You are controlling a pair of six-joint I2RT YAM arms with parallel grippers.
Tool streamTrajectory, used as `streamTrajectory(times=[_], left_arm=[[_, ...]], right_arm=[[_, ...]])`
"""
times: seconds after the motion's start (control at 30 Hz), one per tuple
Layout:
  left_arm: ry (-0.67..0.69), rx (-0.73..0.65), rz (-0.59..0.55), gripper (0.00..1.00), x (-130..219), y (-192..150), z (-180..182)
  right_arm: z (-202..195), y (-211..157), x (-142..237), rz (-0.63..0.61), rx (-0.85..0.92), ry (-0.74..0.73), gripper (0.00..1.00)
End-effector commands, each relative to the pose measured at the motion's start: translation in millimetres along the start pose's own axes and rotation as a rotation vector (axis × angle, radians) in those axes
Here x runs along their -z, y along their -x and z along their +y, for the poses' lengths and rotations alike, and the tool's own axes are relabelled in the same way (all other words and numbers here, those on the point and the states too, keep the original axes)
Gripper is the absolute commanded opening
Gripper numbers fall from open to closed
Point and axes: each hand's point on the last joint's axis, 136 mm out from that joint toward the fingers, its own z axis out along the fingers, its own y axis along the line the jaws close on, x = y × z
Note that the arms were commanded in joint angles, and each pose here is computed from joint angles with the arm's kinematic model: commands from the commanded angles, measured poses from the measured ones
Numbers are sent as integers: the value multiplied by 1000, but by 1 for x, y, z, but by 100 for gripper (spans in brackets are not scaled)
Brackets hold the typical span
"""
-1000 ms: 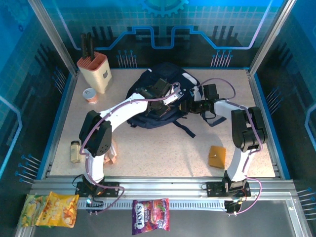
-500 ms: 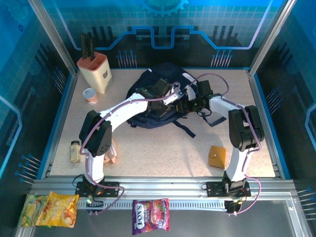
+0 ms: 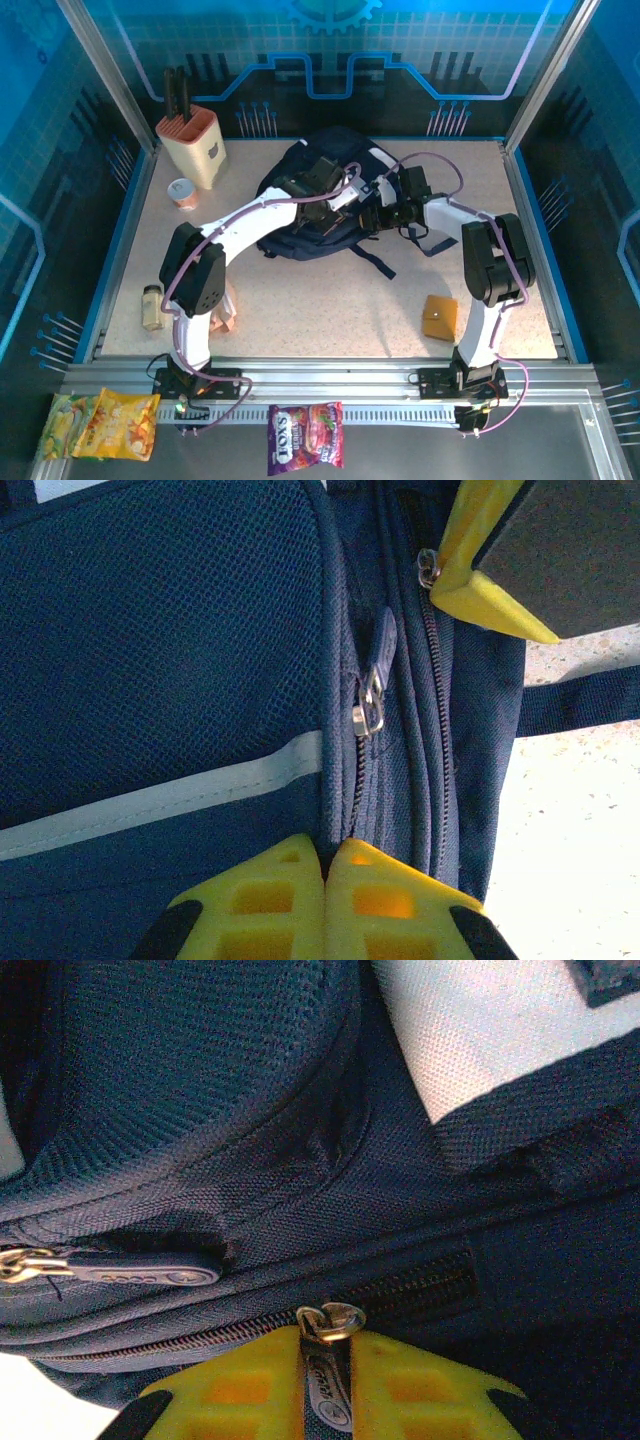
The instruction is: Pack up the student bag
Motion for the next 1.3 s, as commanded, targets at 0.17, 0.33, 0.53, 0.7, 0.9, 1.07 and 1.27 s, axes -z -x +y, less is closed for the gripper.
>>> streamTrajectory(times=[0.17,0.33,0.53,0.7,0.9,1.07,1.27], left_arm=[[-18,76,-134,0,21,37,8],[-41,113,-151,0,18,42,7],[-60,128,-161,0,16,45,6],[-71,127,-164,0,20,44,5],[-82,136,-167,0,20,44,3],[-76,146,-163,0,18,44,6],[-124,247,-184,0,17,48,12]], right_arm=[[38,-15,-4,5,-25,148,17],[65,-20,-1,-21,-15,244,16],[54,-18,2,-70,-35,145,21],[38,-15,3,-86,-46,38,35],[40,-18,-8,-64,-25,3,32],[40,-15,-6,-93,-18,-24,12],[70,-17,1,-123,-21,125,9]])
